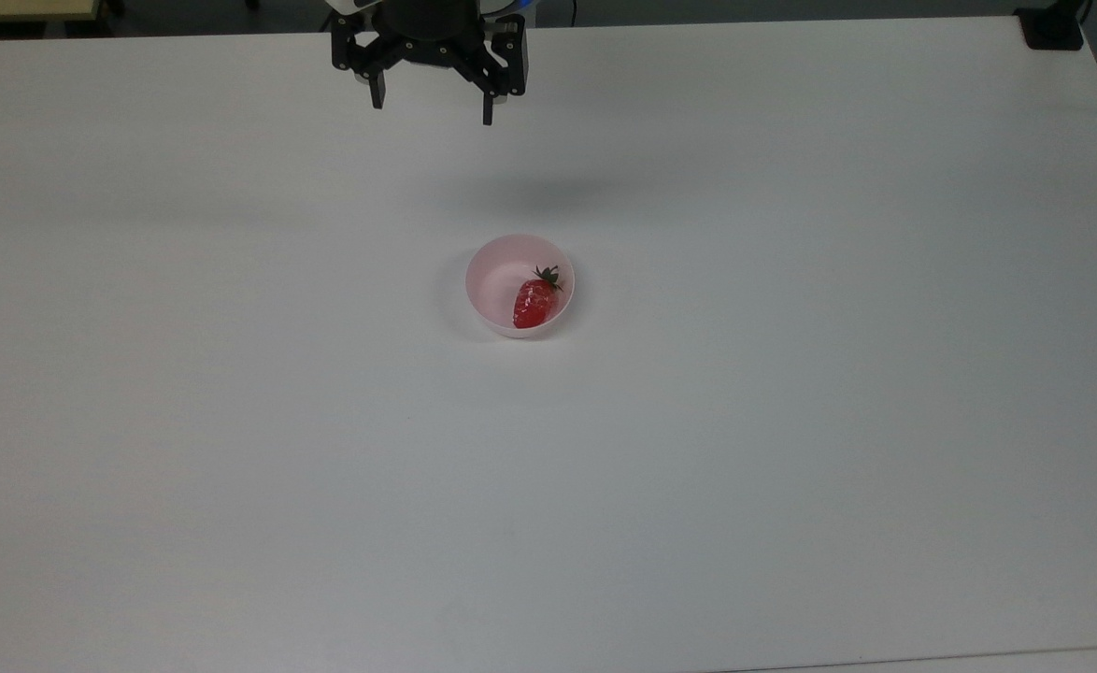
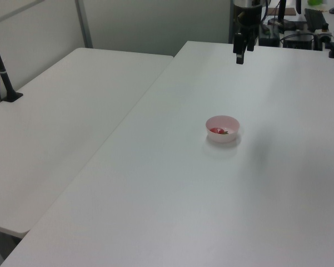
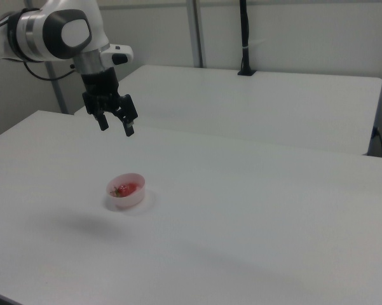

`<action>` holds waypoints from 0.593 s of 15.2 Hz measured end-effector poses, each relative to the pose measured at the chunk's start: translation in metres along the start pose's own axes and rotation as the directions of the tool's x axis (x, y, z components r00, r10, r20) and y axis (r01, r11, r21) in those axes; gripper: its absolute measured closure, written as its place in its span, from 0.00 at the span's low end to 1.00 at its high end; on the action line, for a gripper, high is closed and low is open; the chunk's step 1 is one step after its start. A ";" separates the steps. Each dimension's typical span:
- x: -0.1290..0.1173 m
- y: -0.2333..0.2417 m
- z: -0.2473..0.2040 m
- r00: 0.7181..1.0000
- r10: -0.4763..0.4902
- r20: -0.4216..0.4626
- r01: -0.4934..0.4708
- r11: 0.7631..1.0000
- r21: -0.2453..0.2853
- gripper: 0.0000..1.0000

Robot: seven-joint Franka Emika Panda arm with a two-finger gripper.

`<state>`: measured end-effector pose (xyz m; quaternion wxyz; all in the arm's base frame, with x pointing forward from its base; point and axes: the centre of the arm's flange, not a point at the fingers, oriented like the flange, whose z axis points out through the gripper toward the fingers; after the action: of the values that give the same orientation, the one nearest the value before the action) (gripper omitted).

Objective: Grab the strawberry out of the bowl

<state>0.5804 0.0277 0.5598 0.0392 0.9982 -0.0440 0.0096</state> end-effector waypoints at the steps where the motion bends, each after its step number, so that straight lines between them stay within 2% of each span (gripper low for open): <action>1: 0.000 0.000 0.000 1.000 0.000 0.000 0.000 1.000 0.000 0.00; 4: 0.000 0.001 0.000 1.000 0.010 0.005 -0.010 1.000 0.025 0.00; 9: 0.001 0.006 0.000 1.000 0.020 0.005 -0.020 0.999 0.029 0.00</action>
<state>0.5808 0.0216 0.5602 0.0246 0.9982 -0.0540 0.0084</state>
